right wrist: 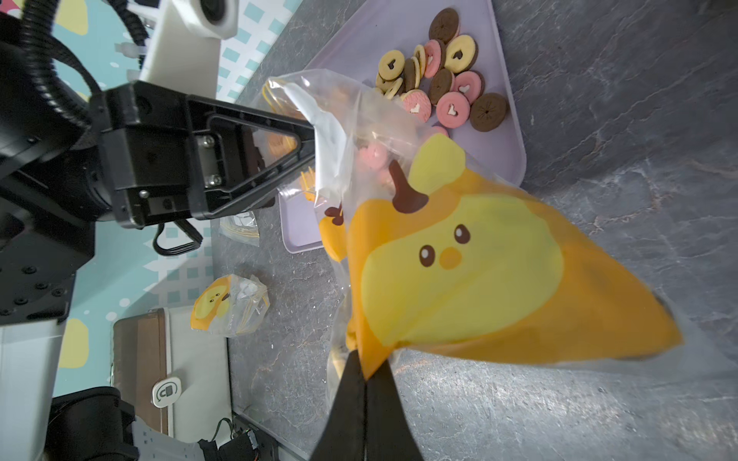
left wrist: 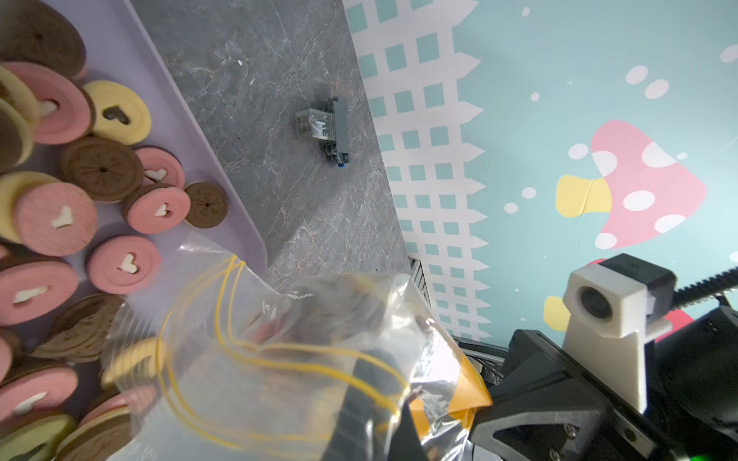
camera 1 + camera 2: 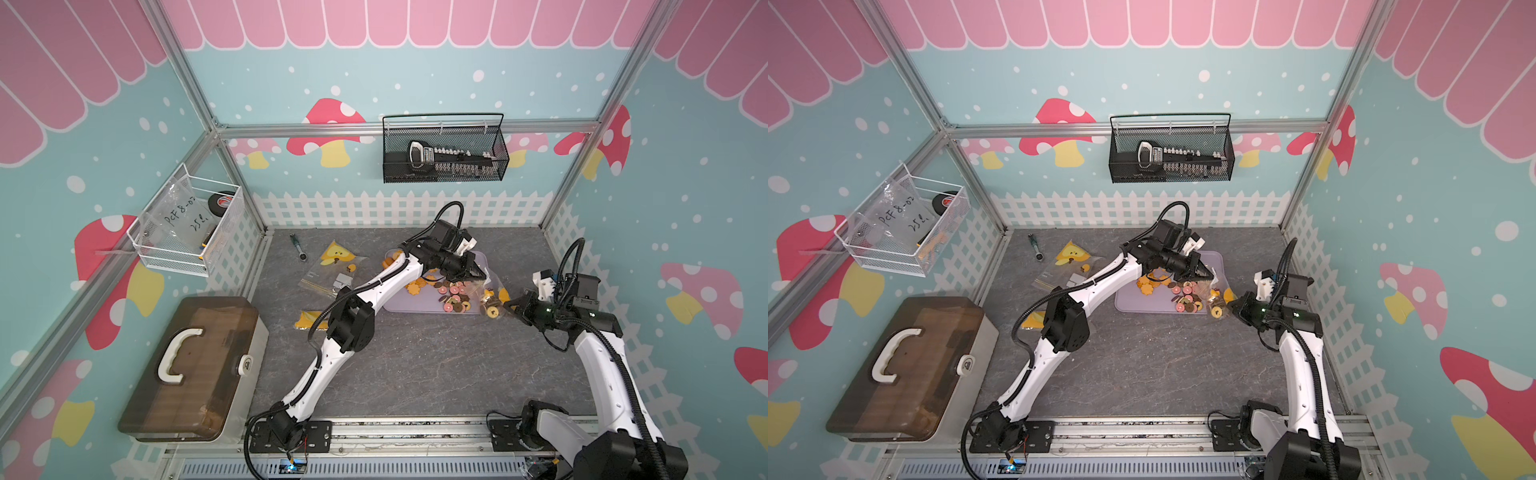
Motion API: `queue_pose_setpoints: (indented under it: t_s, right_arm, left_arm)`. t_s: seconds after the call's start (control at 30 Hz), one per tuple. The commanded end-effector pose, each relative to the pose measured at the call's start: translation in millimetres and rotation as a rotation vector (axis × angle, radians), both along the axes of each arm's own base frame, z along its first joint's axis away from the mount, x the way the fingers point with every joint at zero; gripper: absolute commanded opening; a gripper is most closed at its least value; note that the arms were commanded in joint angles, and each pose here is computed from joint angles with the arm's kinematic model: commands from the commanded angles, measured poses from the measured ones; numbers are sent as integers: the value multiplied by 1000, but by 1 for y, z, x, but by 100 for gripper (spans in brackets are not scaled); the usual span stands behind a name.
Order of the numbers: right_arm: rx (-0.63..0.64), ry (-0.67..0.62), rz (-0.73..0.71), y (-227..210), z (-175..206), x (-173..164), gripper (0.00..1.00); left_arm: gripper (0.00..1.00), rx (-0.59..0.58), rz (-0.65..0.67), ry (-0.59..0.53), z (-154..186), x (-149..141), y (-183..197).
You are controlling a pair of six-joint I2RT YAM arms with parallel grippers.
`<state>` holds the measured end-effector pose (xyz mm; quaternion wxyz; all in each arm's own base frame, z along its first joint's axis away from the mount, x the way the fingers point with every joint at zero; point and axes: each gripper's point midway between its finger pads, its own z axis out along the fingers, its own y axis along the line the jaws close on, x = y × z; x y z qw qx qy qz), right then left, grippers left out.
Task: Pour cookies out of the ziploc bag
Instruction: 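Pour the cookies out of the ziploc bag onto the tray.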
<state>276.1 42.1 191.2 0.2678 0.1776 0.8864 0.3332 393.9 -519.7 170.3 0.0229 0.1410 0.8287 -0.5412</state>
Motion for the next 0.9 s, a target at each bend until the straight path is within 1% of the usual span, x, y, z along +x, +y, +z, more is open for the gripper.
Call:
queue_pose_setpoints:
  t_s: [0.0, 0.17, 0.37, 0.57, 0.87]
  right_arm:
    - [-14, -52, 16, -2, 14, 8, 0]
    - [-13, -72, -4, -6, 20, 21, 0]
    - [-19, -81, -18, -11, 24, 33, 0]
    - [1, -83, -29, -14, 22, 49, 0]
    - [2, -87, -25, -18, 26, 67, 0]
  left_arm:
    - [0, -49, 7, 13, 3, 7, -7]
    - [0, -73, 17, 36, -8, 15, -10]
    - [0, -101, 49, 53, -13, 29, -9]
    - [0, -125, 76, 56, -16, 42, -5]
    - [0, -161, 96, 88, -24, 54, -3]
